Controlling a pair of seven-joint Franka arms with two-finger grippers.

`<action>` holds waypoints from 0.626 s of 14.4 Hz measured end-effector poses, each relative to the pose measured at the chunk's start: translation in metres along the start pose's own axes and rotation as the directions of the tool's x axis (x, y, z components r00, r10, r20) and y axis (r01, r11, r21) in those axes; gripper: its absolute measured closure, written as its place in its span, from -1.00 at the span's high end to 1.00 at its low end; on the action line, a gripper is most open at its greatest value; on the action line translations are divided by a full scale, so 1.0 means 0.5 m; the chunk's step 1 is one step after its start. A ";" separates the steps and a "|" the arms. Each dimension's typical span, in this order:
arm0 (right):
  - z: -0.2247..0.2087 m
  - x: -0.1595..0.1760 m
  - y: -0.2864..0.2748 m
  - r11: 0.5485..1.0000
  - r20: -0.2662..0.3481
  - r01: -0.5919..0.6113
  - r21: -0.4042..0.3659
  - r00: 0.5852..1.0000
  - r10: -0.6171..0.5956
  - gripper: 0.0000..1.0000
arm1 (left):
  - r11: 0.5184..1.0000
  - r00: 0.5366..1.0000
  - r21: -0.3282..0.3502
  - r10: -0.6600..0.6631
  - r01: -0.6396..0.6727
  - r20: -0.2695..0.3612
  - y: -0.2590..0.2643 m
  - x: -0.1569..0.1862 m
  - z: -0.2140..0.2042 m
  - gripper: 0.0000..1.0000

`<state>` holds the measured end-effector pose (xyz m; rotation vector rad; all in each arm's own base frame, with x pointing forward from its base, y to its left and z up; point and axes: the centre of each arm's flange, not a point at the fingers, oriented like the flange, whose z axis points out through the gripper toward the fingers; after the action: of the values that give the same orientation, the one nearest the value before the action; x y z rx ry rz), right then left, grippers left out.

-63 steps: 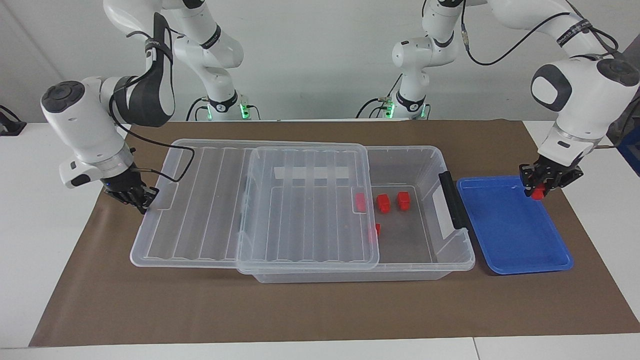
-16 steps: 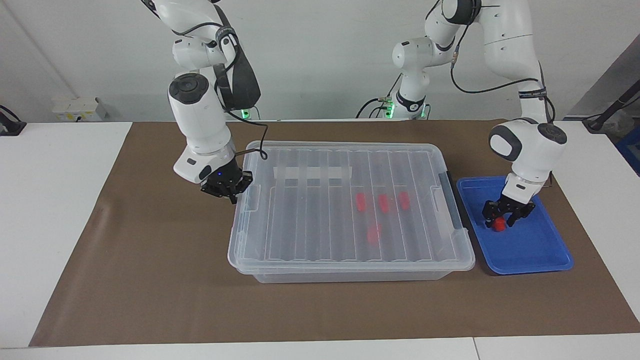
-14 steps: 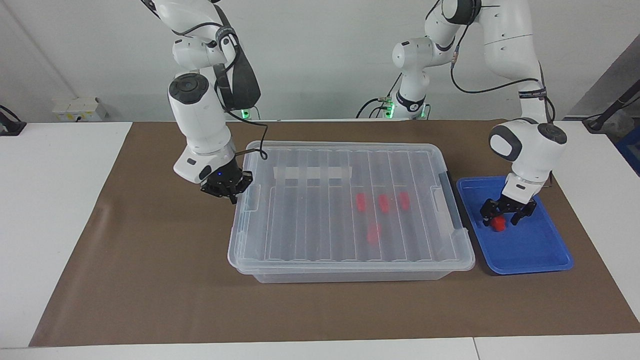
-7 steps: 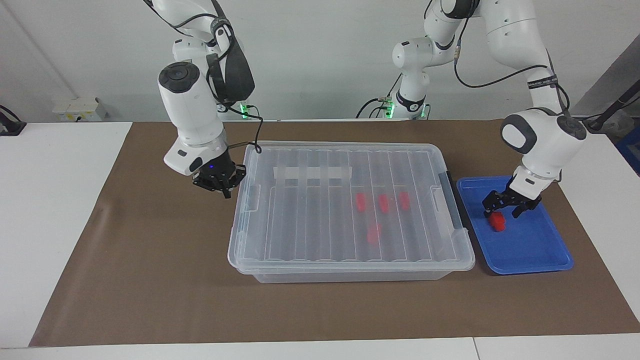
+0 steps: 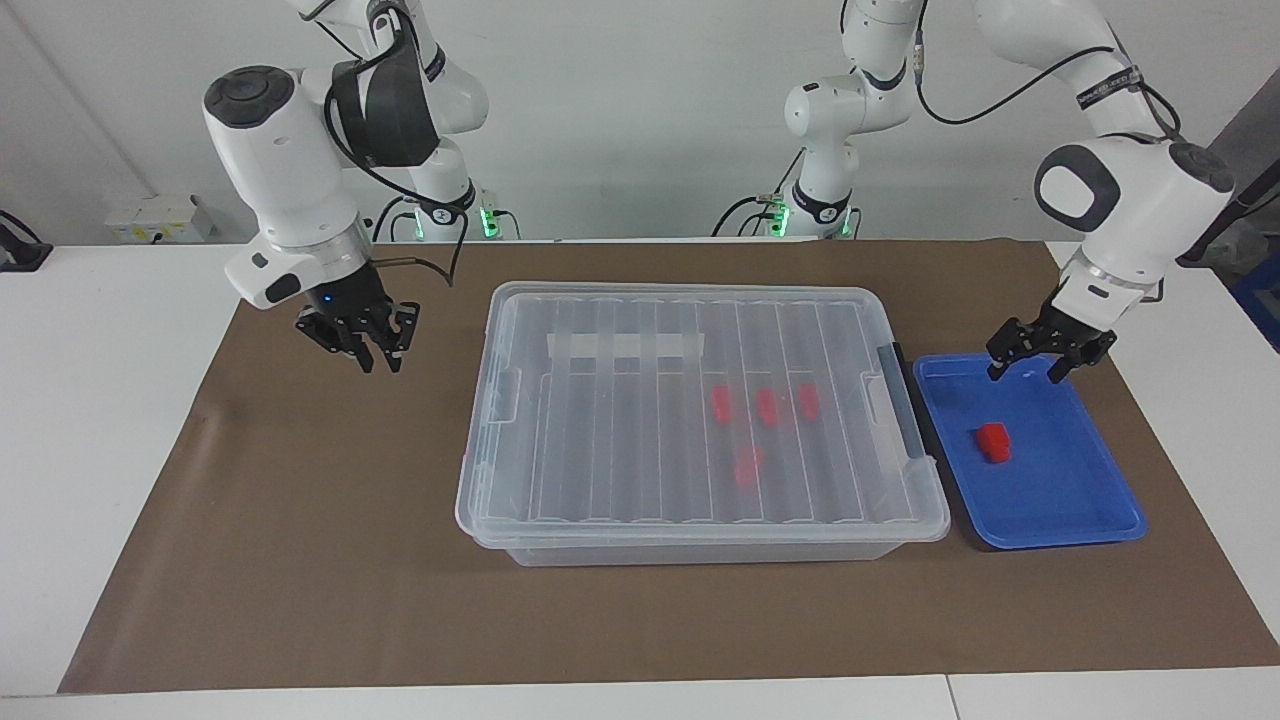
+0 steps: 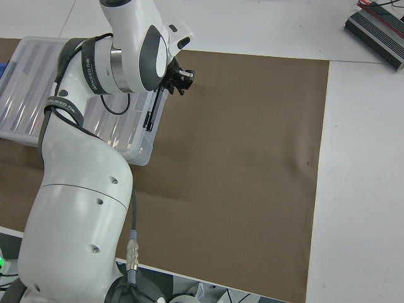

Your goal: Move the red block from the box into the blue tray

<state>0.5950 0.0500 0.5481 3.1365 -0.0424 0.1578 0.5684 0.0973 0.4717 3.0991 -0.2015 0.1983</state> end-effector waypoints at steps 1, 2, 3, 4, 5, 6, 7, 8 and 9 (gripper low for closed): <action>-0.015 -0.004 0.014 1.000 0.002 -0.015 -0.003 1.000 0.015 0.16 | 1.000 1.000 0.025 0.015 -0.015 0.006 0.002 -0.007 -0.036 1.00; -0.032 -0.009 0.031 1.000 0.009 -0.030 -0.006 0.999 0.030 0.40 | 0.999 1.000 0.035 0.014 -0.014 0.011 0.005 -0.014 -0.070 1.00; -0.050 -0.014 0.048 0.999 0.018 -0.045 -0.010 0.999 0.045 0.59 | 0.999 1.000 0.037 0.001 -0.001 0.013 0.010 -0.021 -0.100 1.00; -0.068 -0.018 0.061 0.998 0.024 -0.057 -0.013 0.998 0.057 0.80 | 0.999 1.000 0.037 -0.011 0.011 0.013 0.018 -0.027 -0.126 1.00; -0.087 -0.023 0.073 0.998 0.026 -0.066 -0.015 0.997 0.067 0.99 | 0.999 1.000 0.035 -0.015 0.015 0.016 0.028 -0.033 -0.146 1.00; -0.104 -0.027 0.083 0.997 0.027 -0.076 -0.017 0.997 0.076 1.00 | 0.999 1.000 0.033 -0.012 0.012 0.024 0.038 -0.039 -0.157 1.00; -0.121 -0.031 0.095 0.996 0.030 -0.086 -0.019 0.996 0.087 1.00 | 0.999 1.000 0.031 -0.006 0.005 0.028 0.048 -0.040 -0.162 1.00; -0.137 -0.035 0.106 0.995 0.037 -0.096 -0.021 0.995 0.097 1.00 | 1.000 1.000 0.031 0.001 -0.002 0.027 0.058 -0.039 -0.164 1.00; -0.153 -0.039 0.113 0.994 0.045 -0.103 -0.023 0.994 0.104 1.00 | 0.999 1.000 0.031 0.008 -0.009 0.027 0.067 -0.036 -0.164 1.00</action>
<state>0.5664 -0.0059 0.6221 3.1178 -0.2053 0.0838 0.5359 0.0694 0.5513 3.1336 -0.2139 0.1620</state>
